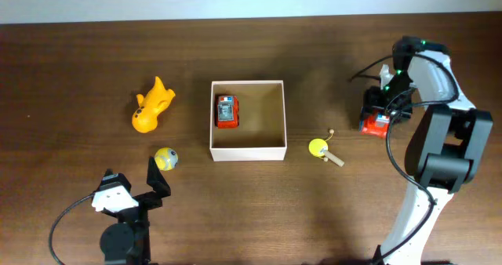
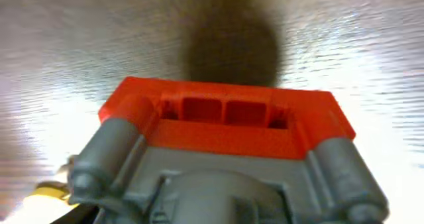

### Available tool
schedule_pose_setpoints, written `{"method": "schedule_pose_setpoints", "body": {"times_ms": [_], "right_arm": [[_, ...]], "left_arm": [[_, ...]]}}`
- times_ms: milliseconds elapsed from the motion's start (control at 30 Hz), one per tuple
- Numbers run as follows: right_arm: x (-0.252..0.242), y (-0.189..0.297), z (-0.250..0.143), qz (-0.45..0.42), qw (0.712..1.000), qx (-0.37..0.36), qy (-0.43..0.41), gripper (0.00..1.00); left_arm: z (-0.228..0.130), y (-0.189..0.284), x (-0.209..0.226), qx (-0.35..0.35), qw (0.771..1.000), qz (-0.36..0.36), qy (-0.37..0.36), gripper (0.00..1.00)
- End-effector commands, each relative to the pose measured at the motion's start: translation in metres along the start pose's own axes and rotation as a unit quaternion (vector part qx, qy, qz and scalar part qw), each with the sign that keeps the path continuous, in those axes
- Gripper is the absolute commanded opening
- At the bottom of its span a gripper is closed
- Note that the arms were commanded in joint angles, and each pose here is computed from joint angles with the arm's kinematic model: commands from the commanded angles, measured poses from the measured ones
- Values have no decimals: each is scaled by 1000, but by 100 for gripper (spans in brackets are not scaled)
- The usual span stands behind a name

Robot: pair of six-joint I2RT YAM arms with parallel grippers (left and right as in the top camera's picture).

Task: Pack container
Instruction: 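Lift the second truck and carry it left into the box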

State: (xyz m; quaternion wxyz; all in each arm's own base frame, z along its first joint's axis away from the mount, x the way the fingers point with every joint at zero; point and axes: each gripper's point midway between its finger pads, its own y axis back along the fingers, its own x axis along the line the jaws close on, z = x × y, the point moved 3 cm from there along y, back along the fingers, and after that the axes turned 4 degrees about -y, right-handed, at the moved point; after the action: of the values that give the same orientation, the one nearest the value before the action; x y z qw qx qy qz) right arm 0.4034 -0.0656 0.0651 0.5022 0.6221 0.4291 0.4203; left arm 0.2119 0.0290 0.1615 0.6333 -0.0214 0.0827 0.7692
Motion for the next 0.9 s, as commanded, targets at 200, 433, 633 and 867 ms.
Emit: {"method": "schedule_pose_setpoints", "body": {"times_ms": [200, 433, 633, 867], "right_arm": [[21, 72, 19, 0, 997, -66, 36, 66], [70, 129, 14, 4, 988, -124, 91, 66], [142, 163, -10, 14, 972, -170, 162, 66], [210, 158, -42, 30, 965, -169, 197, 67]], "left_arm": [[-1, 0, 0, 0, 1000, -2, -10, 99], [-1, 0, 0, 0, 1000, -2, -10, 99], [-1, 0, 0, 0, 1000, -2, -10, 99], [-1, 0, 0, 0, 1000, -2, -10, 99]]}}
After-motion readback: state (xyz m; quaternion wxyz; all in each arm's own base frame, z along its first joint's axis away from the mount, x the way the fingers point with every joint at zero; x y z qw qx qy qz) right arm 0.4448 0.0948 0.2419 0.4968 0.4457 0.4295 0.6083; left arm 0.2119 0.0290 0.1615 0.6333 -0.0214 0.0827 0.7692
